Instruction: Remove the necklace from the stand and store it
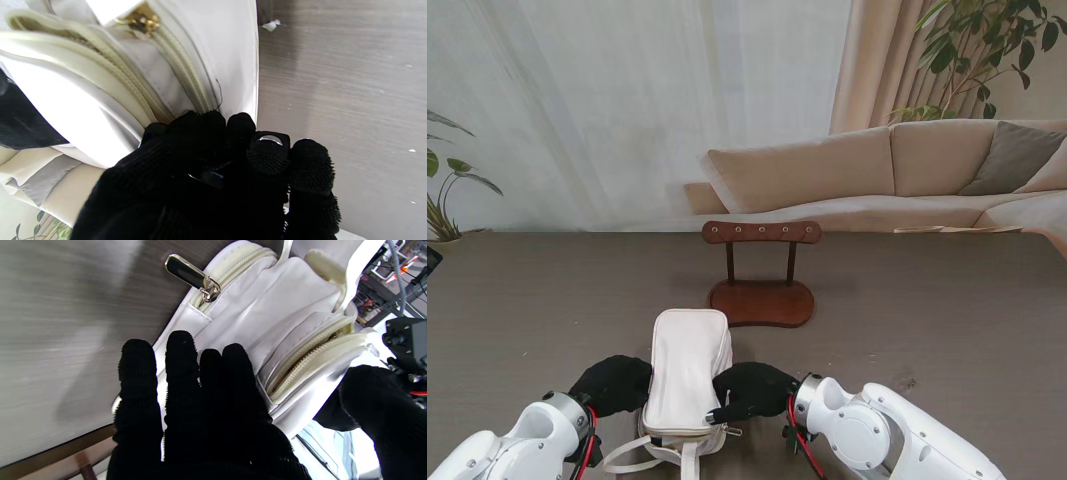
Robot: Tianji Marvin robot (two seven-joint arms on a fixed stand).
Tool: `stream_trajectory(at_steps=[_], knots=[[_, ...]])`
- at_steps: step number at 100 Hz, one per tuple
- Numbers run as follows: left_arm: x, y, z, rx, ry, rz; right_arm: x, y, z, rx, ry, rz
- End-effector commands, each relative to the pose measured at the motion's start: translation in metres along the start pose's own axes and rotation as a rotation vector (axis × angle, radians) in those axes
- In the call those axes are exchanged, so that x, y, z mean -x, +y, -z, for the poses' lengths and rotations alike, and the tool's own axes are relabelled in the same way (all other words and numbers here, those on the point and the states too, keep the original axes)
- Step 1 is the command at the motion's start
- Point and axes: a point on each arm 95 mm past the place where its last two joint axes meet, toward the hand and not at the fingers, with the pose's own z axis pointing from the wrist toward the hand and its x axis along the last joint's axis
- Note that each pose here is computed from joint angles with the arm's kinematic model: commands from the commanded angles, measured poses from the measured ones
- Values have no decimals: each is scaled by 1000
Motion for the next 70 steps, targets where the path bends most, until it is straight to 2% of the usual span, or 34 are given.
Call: stream_trajectory(at_steps=[1, 16, 28, 47, 70], knots=[[-5, -3, -2, 10, 21, 2, -30, -19, -12, -28, 97, -39], [1, -8, -6, 13, 12, -4, -35, -25, -16, -16, 119, -41], [5, -10, -7, 28, 5, -18, -34, -18, -16, 0, 115, -4], [9, -11, -3, 47, -6, -35, -27, 15, -6, 60, 41, 65], [8, -10, 1, 65, -9, -47, -22, 53, 9, 110, -68, 208]])
